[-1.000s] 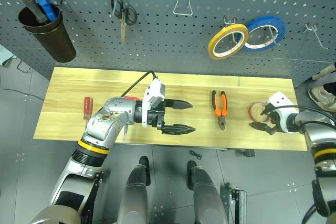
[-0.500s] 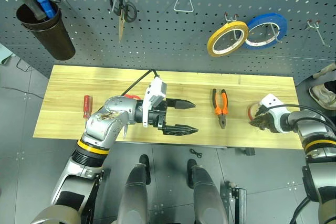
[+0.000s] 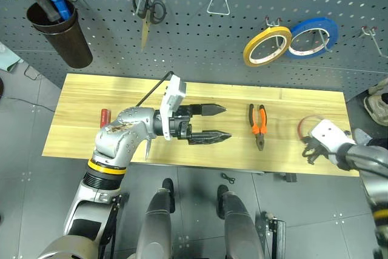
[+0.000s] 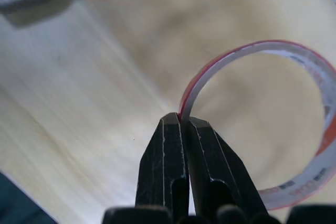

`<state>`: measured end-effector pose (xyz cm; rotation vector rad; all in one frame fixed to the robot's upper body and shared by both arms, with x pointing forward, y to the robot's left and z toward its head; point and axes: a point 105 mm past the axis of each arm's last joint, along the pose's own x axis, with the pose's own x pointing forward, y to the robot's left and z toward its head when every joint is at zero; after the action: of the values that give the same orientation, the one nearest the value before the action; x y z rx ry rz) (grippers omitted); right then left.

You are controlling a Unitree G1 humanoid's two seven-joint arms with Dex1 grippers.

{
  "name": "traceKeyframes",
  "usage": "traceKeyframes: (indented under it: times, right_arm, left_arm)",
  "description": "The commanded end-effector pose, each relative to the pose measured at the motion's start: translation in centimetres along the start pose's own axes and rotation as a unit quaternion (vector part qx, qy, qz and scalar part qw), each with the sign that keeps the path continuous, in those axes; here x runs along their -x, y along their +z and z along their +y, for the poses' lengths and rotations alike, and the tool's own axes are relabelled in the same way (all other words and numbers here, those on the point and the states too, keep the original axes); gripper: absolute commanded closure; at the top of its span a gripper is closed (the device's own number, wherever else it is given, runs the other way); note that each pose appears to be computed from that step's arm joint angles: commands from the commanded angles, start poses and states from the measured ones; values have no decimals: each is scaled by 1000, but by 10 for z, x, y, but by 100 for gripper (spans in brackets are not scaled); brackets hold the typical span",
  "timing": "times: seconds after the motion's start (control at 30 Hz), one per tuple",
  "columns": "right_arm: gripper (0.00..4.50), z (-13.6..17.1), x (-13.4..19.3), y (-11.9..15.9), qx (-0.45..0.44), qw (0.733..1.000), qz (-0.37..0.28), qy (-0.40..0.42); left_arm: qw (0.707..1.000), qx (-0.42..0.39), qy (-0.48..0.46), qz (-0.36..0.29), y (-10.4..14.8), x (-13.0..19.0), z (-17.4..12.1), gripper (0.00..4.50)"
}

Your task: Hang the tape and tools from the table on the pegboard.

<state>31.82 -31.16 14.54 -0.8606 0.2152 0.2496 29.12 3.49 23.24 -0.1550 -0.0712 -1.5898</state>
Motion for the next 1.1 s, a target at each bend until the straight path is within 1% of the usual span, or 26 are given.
traceKeyframes:
  times: [0.03,0.13,0.3,0.43,0.6,0.67,0.7,0.77,0.9,0.97,1.03,1.1]
  right_arm:
    - [444,-50,37,48,65,982,-55,-168]
    - [444,-67,42,66,83,969,-78,-221]
    - [444,-92,29,76,94,959,-99,-249]
    - [444,-106,11,77,86,962,-108,-235]
    - [444,-122,-10,67,45,973,-101,-204]
    - [371,-128,-14,63,19,974,-99,-202]
    - [348,-130,-15,62,13,974,-100,-201]
    - [277,-132,-16,59,9,975,-97,-202]
    - [138,-125,-15,51,2,976,-89,-200]
    - [68,-109,-14,40,-12,980,-77,-185]
    - [2,-79,-17,26,-44,988,-52,-141]
    - [2,-40,-24,17,-92,993,-17,-69]
  left_arm:
    - [998,8,-29,-53,28,-10,-11,0]
    - [996,11,-24,-82,41,-16,-5,0]
    - [995,-8,-28,-93,49,-28,4,0]
    - [995,-14,-37,-95,48,-34,6,0]
    - [994,-16,-35,-99,48,-35,6,0]
    - [994,-18,-35,-101,50,-34,5,0]
    - [994,-18,-34,-103,51,-34,5,0]
    - [994,-19,-34,-105,52,-34,5,0]
    - [994,-23,-32,-99,51,-31,5,0]
    - [995,-22,-26,-95,49,-28,6,0]
    - [996,-17,-14,-82,42,-20,8,0]
    - [998,-12,-1,-59,29,-10,9,0]
